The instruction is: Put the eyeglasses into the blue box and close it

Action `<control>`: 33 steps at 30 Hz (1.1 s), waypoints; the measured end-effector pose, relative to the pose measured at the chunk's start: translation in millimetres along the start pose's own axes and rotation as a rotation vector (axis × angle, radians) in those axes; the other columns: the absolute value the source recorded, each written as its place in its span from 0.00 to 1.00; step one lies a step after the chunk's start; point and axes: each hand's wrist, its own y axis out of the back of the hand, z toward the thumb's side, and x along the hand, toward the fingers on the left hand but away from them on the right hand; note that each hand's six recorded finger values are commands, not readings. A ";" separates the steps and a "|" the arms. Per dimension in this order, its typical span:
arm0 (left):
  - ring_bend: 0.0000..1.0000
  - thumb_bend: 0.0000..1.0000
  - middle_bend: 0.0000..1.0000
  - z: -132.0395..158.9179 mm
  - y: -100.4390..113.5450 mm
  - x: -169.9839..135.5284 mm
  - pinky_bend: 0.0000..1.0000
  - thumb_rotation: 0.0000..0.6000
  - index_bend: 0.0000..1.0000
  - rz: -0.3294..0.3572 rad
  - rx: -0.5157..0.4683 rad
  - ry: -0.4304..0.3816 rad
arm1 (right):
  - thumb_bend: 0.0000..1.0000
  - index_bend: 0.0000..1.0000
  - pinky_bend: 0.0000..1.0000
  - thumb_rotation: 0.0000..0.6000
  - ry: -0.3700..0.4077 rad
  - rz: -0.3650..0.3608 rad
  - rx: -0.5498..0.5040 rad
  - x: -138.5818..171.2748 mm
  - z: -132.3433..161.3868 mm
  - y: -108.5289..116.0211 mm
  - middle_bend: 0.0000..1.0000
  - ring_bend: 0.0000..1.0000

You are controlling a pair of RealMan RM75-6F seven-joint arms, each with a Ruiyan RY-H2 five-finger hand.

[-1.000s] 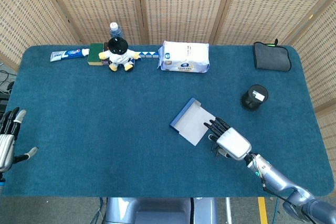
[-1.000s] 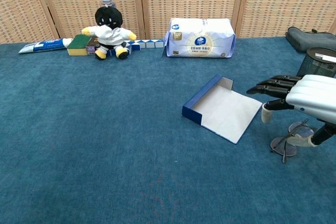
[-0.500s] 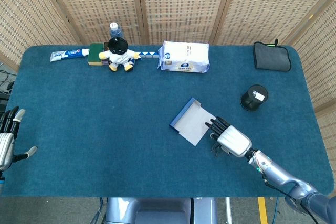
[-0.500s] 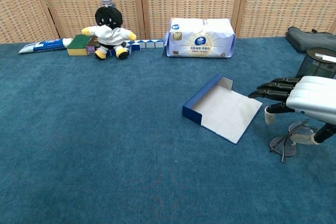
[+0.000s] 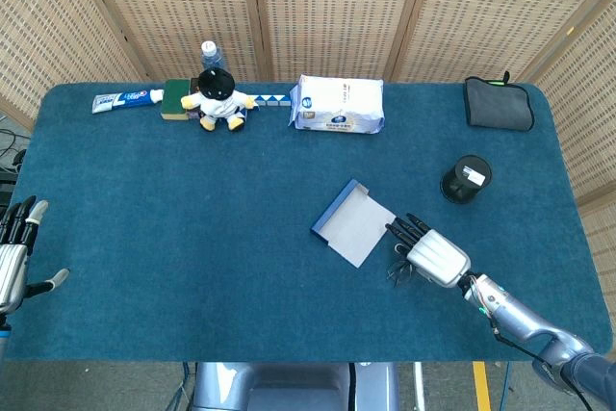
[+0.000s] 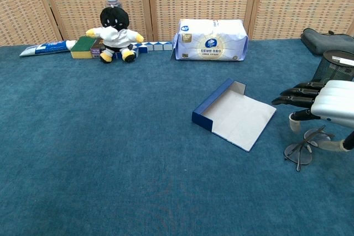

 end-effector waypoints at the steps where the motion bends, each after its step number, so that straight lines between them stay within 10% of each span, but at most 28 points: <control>1: 0.00 0.00 0.00 0.0 0.0 0.1 0.00 1.00 0.00 0.000 0.000 0.000 | 0.36 0.38 0.10 1.00 -0.002 0.006 0.004 0.5 -0.8 -2.1 0.07 0.00; 33: 0.00 0.00 0.00 -0.6 -0.7 2.4 0.00 1.00 0.00 -0.008 -0.007 0.000 | 0.41 0.59 0.12 1.00 -0.013 -0.020 -0.008 -12.1 -2.3 3.8 0.10 0.00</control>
